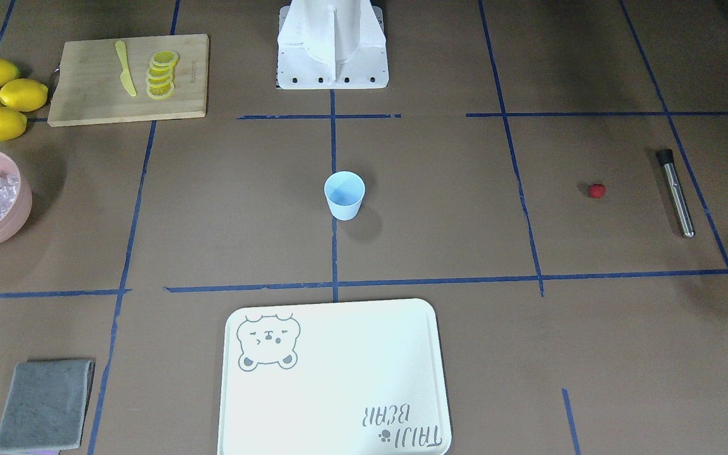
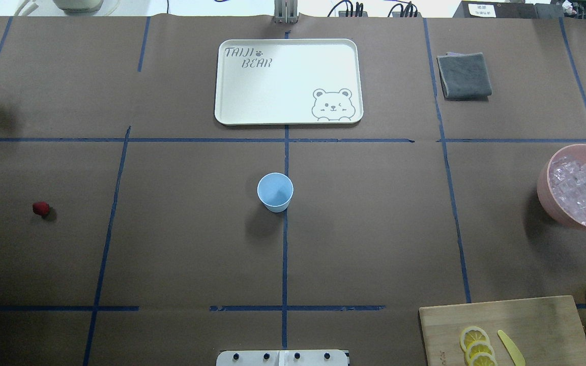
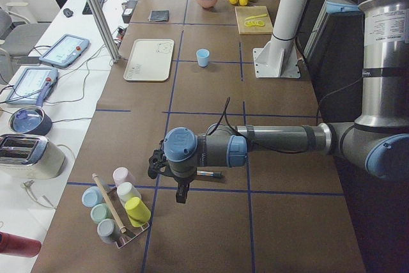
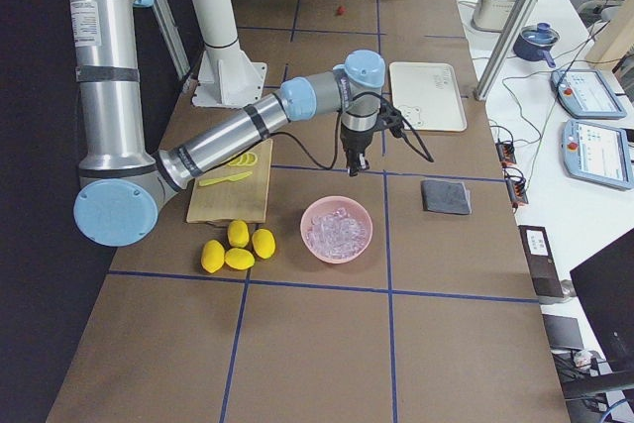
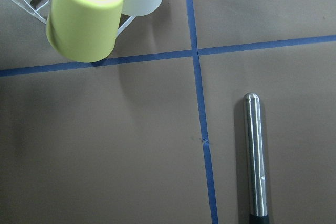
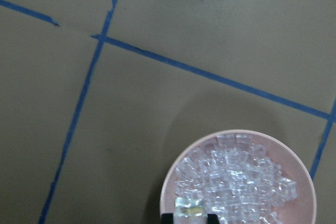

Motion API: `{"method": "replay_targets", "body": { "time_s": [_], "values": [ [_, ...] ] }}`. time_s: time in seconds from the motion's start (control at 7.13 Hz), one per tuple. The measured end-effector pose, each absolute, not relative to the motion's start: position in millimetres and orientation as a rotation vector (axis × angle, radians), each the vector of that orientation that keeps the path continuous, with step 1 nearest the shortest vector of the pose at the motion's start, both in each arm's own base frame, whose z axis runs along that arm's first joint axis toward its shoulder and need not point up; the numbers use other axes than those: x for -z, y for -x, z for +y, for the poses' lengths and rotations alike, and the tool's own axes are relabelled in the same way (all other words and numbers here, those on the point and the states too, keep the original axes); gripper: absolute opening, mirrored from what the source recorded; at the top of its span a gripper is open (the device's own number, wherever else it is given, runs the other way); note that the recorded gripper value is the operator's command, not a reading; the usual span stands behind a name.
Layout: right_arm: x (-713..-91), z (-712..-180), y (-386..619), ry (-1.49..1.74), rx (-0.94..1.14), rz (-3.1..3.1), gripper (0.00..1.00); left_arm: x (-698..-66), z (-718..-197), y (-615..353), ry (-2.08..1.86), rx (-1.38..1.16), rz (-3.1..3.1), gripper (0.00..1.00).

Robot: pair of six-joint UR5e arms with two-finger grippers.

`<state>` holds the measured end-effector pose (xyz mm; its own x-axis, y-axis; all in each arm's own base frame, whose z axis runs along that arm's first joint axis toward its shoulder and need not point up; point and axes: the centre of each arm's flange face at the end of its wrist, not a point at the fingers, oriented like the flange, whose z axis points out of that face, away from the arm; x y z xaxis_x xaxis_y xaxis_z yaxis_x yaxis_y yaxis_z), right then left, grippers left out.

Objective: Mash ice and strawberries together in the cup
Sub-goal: 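Carry the ice cube with the right gripper over the light-blue cup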

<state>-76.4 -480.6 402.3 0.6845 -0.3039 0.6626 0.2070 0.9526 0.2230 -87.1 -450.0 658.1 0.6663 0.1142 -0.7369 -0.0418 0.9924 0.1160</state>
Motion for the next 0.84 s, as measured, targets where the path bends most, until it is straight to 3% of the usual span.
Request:
{"method": "replay_targets", "body": {
  "time_s": [0.42,0.84],
  "values": [
    [-276.9,-498.5,188.6,-0.081,0.162,-0.860,0.00,-657.7,-449.8,87.1,-0.092,-0.088,0.838,1.00],
    [-175.9,-467.5,364.4,-0.029,0.029,-0.850,0.00,-656.1,-451.6,87.2,-0.095,-0.088,0.838,1.00]
  ]
}}
